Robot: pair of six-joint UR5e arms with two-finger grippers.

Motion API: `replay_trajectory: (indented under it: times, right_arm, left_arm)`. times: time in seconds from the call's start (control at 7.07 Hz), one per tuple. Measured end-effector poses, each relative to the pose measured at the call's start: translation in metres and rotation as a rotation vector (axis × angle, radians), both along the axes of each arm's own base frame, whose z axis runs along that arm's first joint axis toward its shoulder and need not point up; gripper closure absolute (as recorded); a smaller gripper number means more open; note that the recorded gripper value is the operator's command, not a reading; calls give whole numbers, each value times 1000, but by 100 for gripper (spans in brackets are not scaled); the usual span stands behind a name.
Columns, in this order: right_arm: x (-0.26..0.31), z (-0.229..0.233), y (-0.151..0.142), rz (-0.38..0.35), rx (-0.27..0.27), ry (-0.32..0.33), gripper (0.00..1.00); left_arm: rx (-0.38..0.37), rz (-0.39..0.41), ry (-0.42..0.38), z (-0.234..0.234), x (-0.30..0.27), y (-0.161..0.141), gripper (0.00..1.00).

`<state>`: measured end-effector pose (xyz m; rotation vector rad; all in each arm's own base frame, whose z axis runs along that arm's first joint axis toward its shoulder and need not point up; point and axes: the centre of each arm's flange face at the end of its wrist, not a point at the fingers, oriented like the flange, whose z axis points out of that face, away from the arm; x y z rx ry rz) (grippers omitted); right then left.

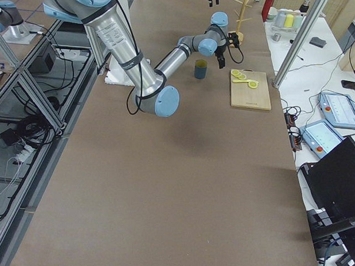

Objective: Hang cup on storage rack
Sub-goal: 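Open the right gripper and withdraw it while the left arm reaches toward the mug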

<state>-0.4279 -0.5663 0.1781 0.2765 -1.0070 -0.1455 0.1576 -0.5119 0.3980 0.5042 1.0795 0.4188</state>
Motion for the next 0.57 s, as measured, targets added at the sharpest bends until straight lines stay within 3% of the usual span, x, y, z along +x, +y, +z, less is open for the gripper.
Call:
replay_trajectory:
  times: [0.28, 0.57]
  right_arm:
    - [49, 68, -16, 14, -102, 27, 1]
    - [74, 115, -24, 40, -170, 65, 1]
  left_arm:
    - [136, 54, 75, -25, 59, -8, 3]
    - [278, 11, 89, -45, 138, 0, 3]
